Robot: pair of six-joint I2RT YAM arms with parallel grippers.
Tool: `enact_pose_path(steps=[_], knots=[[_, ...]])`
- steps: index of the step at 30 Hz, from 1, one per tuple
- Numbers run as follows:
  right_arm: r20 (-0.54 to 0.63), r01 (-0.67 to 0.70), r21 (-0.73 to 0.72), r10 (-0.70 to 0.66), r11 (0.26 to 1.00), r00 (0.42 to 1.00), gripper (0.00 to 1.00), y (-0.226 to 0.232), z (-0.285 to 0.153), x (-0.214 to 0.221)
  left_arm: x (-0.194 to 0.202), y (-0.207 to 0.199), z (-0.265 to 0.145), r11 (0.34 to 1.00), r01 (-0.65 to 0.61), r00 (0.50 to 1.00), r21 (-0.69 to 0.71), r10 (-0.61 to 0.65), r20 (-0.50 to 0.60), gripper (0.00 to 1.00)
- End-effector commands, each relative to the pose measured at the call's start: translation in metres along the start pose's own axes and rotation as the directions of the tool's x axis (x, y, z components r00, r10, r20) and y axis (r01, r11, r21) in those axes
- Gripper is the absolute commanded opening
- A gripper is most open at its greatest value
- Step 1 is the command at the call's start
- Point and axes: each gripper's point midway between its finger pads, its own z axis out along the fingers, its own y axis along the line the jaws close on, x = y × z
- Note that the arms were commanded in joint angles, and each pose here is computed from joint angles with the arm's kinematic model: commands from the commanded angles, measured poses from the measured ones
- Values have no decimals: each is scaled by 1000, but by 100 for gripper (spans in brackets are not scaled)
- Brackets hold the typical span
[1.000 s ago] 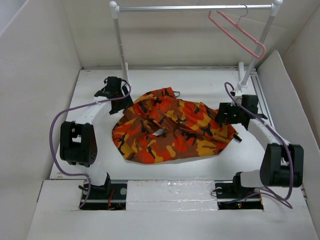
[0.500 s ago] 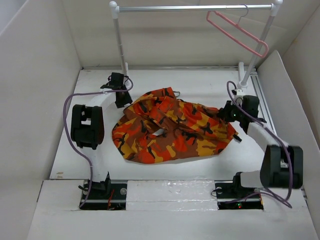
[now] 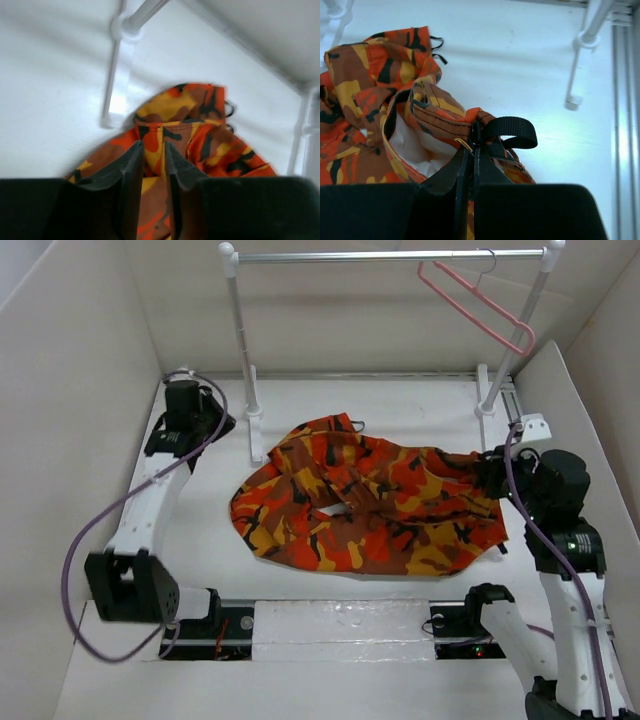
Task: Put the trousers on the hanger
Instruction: Flatten out the trousers at the center of the board.
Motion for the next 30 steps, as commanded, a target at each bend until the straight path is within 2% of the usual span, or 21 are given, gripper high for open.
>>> enact_pose_path(steps=[1,3,4,5,8,13,15,16,21,24,26,27,28,30], knots=[[-25,38,131,-35,991,999,0,-20,-26,-11,2,7,-26,999,26,999,-22,-25,20,24],[-65,61,150,-52,987,997,0,-26,-21,-8,25,15,-15,1000,1,997,-31,-4,-76,51],[-76,64,151,-53,986,996,0,-26,-20,-6,48,19,-1,1000,8,986,-24,-11,-168,60],[-76,64,151,-53,986,996,0,-27,-19,-5,60,18,6,1000,13,977,-1,-13,-214,63],[-68,63,132,-54,989,996,0,-24,-16,-3,88,3,23,993,85,947,77,-56,-316,65],[-93,70,103,-60,992,994,0,-19,-15,11,107,-53,41,977,111,939,181,-43,-342,67],[-113,65,81,-56,995,992,0,-15,-13,21,116,-53,59,984,95,938,148,-38,-345,67],[-105,66,76,-58,995,993,0,-14,-15,21,110,-50,69,992,76,950,105,-40,-309,67],[-109,60,47,-54,997,993,0,-9,-14,27,139,-13,113,997,61,938,-49,-74,-339,62],[-100,62,46,-57,997,993,0,-8,-17,22,151,-4,131,995,57,926,-77,-81,-368,59],[-91,67,43,-63,997,994,0,-8,-18,19,146,-6,137,995,61,935,-77,-84,-345,54],[-93,69,31,-66,997,993,0,-6,-19,19,138,-13,141,996,70,945,-55,-84,-317,36],[-93,69,30,-66,997,993,0,-6,-19,19,138,-13,141,996,70,945,-55,-84,-316,36],[-93,73,25,-71,997,993,0,-5,-20,19,123,-25,138,997,79,957,-22,-82,-277,18]])
